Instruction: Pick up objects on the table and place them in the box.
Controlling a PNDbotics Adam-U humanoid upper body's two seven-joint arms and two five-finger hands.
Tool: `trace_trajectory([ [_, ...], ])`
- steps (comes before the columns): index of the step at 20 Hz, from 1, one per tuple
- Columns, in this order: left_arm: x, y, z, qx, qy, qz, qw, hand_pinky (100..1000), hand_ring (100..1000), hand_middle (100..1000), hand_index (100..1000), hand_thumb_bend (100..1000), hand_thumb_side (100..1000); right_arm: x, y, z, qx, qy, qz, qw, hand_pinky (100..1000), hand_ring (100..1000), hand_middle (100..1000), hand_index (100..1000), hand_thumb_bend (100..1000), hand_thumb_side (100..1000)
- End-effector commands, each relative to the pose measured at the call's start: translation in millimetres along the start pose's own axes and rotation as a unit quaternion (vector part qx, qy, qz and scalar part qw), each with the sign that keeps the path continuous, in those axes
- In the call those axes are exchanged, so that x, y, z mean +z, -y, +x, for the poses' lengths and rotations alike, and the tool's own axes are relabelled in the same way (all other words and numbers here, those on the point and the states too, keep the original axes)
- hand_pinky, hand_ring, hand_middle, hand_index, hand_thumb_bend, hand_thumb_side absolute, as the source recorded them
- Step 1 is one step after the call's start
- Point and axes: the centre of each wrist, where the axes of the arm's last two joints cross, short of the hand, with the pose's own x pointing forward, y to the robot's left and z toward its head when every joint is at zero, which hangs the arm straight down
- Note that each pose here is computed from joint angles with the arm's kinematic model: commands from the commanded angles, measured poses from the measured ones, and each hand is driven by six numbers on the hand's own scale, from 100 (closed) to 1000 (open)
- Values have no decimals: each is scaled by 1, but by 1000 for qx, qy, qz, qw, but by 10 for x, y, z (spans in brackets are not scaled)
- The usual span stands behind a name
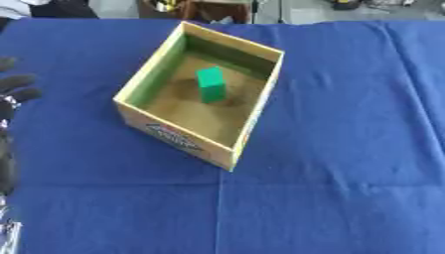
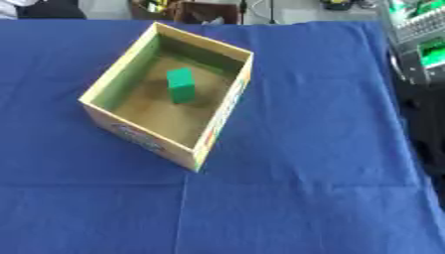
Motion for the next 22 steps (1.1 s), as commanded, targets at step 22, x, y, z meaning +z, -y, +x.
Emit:
trace_trajectory([
  [22,-42,-74,66,-16,21,21,999,681,691,715,849,100,1000,978,-512,-447,-174,-12,-210,962,903,784,756,883,100,984],
])
